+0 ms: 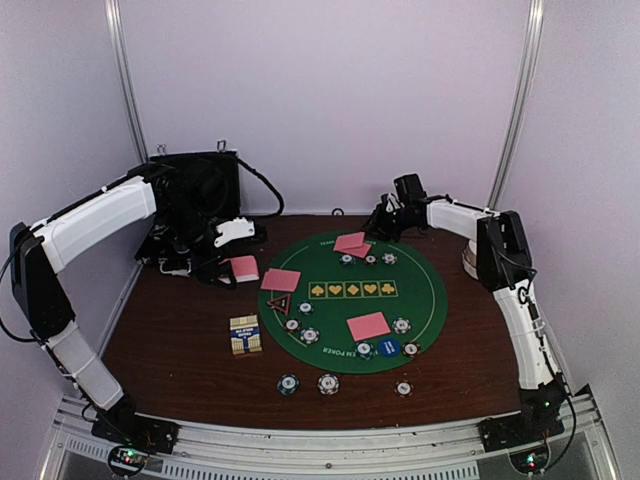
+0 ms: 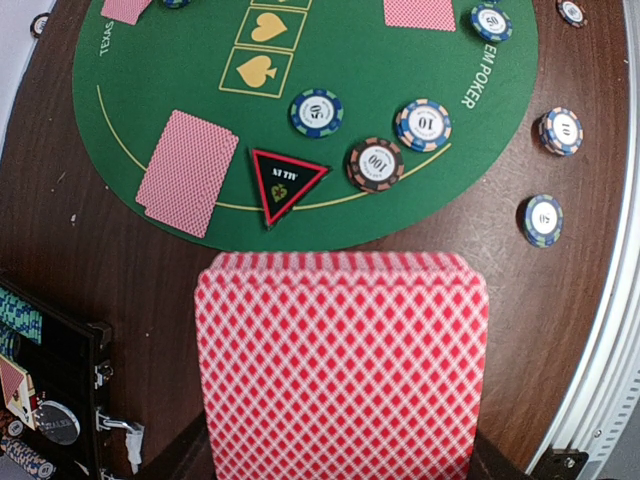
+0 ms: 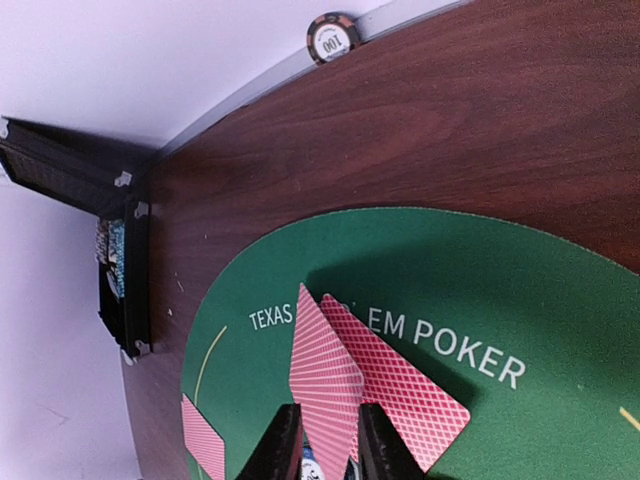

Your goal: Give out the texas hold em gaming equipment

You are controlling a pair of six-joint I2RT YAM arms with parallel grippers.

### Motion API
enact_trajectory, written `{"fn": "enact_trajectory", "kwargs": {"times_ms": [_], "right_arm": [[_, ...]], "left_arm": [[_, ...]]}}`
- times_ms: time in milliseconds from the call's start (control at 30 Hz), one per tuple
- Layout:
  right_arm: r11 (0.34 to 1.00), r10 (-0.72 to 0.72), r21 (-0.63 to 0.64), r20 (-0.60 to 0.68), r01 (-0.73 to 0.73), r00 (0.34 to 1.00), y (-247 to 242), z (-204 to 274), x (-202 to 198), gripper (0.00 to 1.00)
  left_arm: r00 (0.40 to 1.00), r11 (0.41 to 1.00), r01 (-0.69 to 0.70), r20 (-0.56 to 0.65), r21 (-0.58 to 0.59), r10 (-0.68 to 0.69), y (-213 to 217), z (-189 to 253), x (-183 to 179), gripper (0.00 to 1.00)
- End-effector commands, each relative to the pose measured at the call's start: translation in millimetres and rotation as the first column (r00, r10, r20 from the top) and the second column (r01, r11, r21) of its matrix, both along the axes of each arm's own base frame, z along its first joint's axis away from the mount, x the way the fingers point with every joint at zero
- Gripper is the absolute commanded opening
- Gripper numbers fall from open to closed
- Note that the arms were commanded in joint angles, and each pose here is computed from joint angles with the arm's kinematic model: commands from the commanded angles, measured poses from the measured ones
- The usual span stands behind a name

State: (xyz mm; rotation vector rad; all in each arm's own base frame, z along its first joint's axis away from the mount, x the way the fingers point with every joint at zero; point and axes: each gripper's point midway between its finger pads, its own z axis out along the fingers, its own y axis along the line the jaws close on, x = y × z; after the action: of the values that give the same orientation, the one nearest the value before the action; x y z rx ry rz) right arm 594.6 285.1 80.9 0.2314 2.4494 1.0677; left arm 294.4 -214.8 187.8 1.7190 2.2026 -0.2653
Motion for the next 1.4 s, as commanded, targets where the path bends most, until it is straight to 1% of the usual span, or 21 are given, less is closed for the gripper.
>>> {"fn": "enact_trajectory", "kwargs": {"times_ms": [0,233,367,500,567,667,800,900,1000,1167,1367], "right_arm": [[0.999,-0.006,-0.043,0.044,0.008,0.999,-10,17,5,0.3],[0.994,-0.004,-0.106,0.09,0.013,0.996,-22,49,-4,0.47],[0.998,0.002,-0.067,0.129,0.007,0.992,-19,77,-17,0.53],[0.999,0.04,-0.001,0.176,-0.04,0.984,3,107,-48,0.57],[0.996,0.069,0.034,0.191,-0.077,0.979,18,119,-71,0.59],[0.984,0.131,0.099,0.192,-0.151,0.973,47,126,-113,0.63],[0.935,0.205,0.25,0.193,-0.25,0.96,93,140,-171,0.69],[0.894,0.267,0.322,0.176,-0.312,0.947,125,141,-208,0.71],[0.852,0.312,0.382,0.18,-0.358,0.933,155,146,-236,0.74],[0.787,0.353,0.474,0.18,-0.395,0.918,191,153,-259,0.75],[0.746,0.405,0.509,0.163,-0.428,0.9,222,146,-277,0.77]], "left_arm": [[0.999,0.999,0.017,0.029,-0.038,-0.016,-3,13,1,0.0],[0.999,0.999,0.016,0.03,-0.04,-0.015,-4,13,2,0.0],[0.999,0.999,0.014,0.036,-0.042,-0.013,-4,15,3,0.0],[0.999,0.999,0.01,0.035,-0.037,-0.009,-4,14,5,0.0],[0.999,0.999,0.009,0.037,-0.038,-0.007,-4,15,5,0.0],[0.999,0.999,0.003,0.042,-0.036,-0.001,-5,16,8,0.0],[0.999,0.999,0.001,0.044,-0.039,0.0,-6,17,10,0.0],[0.999,0.999,0.0,0.047,-0.038,0.002,-6,17,12,0.0],[0.999,0.999,-0.003,0.047,-0.038,0.005,-6,18,12,0.0],[0.999,0.999,-0.004,0.044,-0.043,0.006,-7,18,12,0.0],[0.999,0.999,-0.003,0.046,-0.045,0.006,-7,19,12,0.0]]}}
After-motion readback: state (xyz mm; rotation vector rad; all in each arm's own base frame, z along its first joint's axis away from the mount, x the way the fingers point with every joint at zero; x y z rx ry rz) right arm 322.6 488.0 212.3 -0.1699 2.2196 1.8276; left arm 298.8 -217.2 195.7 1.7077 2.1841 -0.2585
